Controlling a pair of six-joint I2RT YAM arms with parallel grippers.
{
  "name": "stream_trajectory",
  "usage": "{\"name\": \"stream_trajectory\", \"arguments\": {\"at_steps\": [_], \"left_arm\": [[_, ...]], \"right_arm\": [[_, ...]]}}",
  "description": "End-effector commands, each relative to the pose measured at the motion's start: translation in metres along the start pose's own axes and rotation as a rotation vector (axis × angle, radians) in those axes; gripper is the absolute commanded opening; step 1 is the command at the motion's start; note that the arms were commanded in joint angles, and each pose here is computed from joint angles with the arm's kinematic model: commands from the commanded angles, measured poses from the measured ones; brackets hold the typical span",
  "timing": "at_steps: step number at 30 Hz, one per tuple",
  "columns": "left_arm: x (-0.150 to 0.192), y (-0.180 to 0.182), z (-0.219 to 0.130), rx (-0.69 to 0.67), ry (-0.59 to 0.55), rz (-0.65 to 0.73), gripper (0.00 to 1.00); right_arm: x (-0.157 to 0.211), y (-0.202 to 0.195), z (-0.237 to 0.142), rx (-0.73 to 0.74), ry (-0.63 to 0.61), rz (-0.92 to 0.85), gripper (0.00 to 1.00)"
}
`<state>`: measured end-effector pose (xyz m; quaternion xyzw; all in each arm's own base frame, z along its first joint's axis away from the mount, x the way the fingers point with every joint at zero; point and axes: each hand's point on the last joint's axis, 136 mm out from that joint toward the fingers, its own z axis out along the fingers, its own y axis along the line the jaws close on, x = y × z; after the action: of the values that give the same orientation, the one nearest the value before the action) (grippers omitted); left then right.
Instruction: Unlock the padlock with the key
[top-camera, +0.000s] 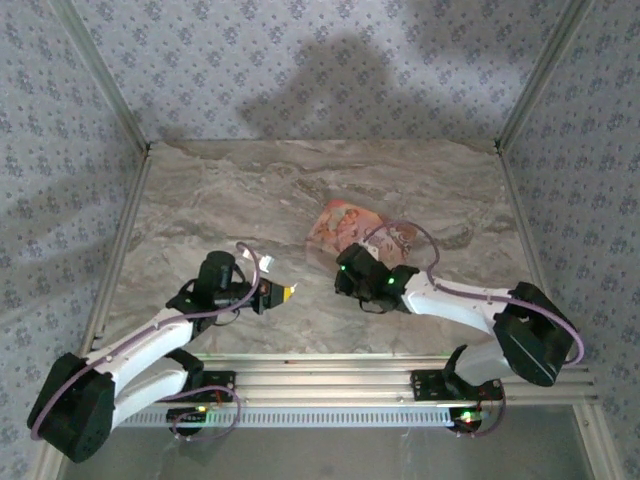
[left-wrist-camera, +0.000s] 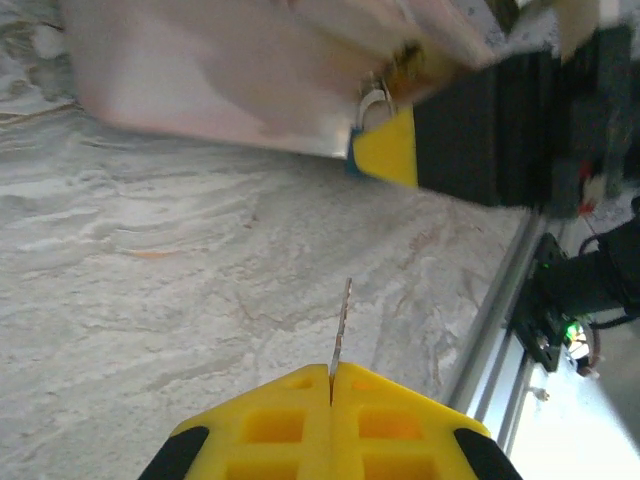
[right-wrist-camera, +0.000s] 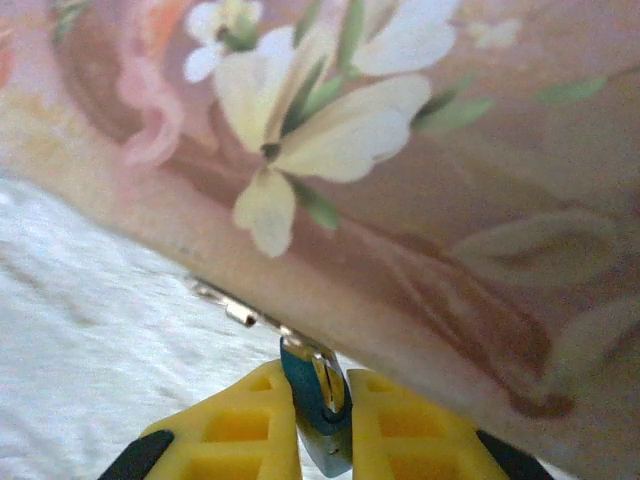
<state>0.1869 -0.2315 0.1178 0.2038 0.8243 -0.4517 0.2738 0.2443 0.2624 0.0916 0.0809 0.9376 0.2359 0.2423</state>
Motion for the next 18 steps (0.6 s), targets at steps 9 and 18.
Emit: {"name": "stream_trajectory", "arguments": {"at_steps": [9, 18], "left_arm": [[-0.031, -0.042, 0.020, 0.237, -0.044, -0.008, 0.00], [-0.055, -0.066, 0.023, 0.368, -0.035, -0.114, 0.00]], "right_arm": [[-0.033, 0.040, -0.036, -0.288, 0.072, 0.030, 0.00], [-0.029, 0.039, -0.032, -0.393, 0.066, 0.086, 0.00]]}}
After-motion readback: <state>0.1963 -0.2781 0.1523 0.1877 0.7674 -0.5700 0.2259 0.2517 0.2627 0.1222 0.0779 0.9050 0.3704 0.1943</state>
